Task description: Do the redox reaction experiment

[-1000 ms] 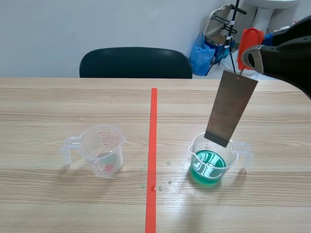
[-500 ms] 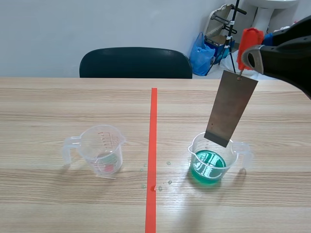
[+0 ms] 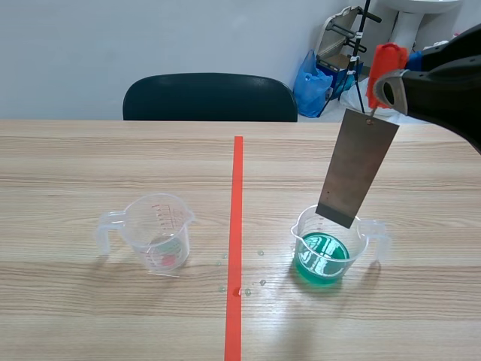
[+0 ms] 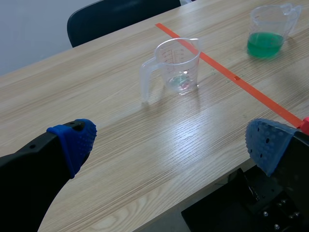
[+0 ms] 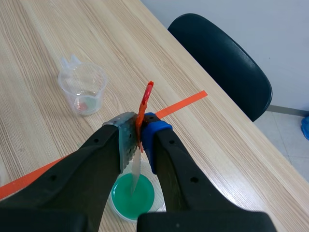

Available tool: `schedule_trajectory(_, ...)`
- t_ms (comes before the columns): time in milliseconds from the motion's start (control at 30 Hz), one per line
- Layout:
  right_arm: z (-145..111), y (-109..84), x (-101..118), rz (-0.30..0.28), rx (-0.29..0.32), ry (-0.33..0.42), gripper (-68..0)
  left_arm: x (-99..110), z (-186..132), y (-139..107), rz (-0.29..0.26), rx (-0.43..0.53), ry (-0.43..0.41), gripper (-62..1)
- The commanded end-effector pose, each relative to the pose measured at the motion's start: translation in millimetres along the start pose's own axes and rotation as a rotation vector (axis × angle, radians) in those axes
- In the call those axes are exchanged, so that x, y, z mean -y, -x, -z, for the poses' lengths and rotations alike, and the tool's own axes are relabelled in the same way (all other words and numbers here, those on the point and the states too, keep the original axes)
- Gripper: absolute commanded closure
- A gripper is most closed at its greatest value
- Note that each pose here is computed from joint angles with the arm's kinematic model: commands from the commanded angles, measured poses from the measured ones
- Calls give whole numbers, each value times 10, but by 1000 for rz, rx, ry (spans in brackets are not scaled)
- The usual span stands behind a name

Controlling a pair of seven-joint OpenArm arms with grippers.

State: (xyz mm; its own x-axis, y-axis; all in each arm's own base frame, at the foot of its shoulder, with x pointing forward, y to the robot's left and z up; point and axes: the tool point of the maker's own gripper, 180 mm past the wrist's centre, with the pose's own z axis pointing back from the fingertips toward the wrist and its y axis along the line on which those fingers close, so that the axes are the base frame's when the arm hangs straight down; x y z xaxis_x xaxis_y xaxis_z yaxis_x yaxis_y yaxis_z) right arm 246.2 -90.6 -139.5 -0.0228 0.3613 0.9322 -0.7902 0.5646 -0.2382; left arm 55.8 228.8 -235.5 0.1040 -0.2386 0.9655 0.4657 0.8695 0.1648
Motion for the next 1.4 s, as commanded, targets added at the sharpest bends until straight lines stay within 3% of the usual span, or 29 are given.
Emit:
schedule_trajectory(0, -7, -77, 17, -10, 26, 1, -6, -1, 12, -53, -3, 26, -6, -623)
schedule_trajectory(533, -1, -99, 19, -13, 35, 0, -6, -1, 12, -52, -3, 26, -6, -623)
schedule_trajectory(767, 102, -175, -45, -29, 55, -37, -6, -1, 12, -52, -3, 26, -6, -623)
schedule_trajectory(1133, 342, -458, -159, -65, 141, -100, -6, -1, 12, -52, -3, 26, -6, -623)
schedule_trajectory(1367, 552, -607, -214, -57, 189, -133, -6, -1, 12, -52, -3, 26, -6, -623)
